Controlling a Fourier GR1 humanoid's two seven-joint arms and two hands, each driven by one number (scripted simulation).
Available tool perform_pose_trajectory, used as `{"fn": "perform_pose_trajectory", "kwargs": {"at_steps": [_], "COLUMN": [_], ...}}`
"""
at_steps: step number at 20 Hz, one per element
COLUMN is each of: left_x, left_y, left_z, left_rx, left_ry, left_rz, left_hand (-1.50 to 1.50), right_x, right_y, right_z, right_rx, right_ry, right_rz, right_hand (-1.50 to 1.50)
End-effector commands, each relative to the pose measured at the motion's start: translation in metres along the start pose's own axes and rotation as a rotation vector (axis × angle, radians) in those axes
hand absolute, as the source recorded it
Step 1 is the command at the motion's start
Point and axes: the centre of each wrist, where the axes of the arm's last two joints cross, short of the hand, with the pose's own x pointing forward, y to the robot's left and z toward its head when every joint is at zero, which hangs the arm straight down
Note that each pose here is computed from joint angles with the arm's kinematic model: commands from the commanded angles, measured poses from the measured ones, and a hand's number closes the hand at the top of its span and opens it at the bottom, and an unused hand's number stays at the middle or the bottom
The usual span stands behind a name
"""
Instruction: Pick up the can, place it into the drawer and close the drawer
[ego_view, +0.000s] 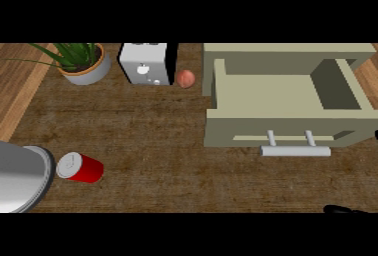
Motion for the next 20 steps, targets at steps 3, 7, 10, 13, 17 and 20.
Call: {"fn": "perform_pose_trajectory", "kwargs": {"at_steps": [3, 7, 10, 13, 17, 20], "left_x": [0.007, 0.001, 0.012, -0.003, 0.01, -0.007], "left_y": [-0.006, 0.019, 0.029, 0.02, 0.013, 0.013], "left_z": [0.018, 0.013, 0.017, -0.006, -0.003, -0.034], "left_rx": [0.023, 0.052, 0.068, 0.062, 0.053, 0.052], "left_ry": [0.013, 0.041, 0.066, 0.064, 0.13, 0.143], "left_rz": [0.044, 0.113, 0.19, 0.23, 0.287, 0.298], "left_hand": [-1.5, -1.5, -1.5, -1.5, -1.5, -1.5], "right_x": [-0.021, -0.005, -0.009, -0.015, 0.014, 0.003], "right_y": [-0.026, -0.039, -0.035, -0.047, -0.051, -0.054], "right_z": [0.0, 0.027, 0.042, 0.034, 0.043, 0.051], "right_rx": [-0.016, 0.016, 0.016, 0.033, 0.017, 0.029], "right_ry": [0.008, 0.001, 0.003, -0.002, -0.005, 0.004], "right_rz": [-0.012, -0.004, 0.001, -0.026, -0.001, -0.013], "right_hand": [-1.5, -1.5, -1.5, -1.5, -1.5, -1.5]}}
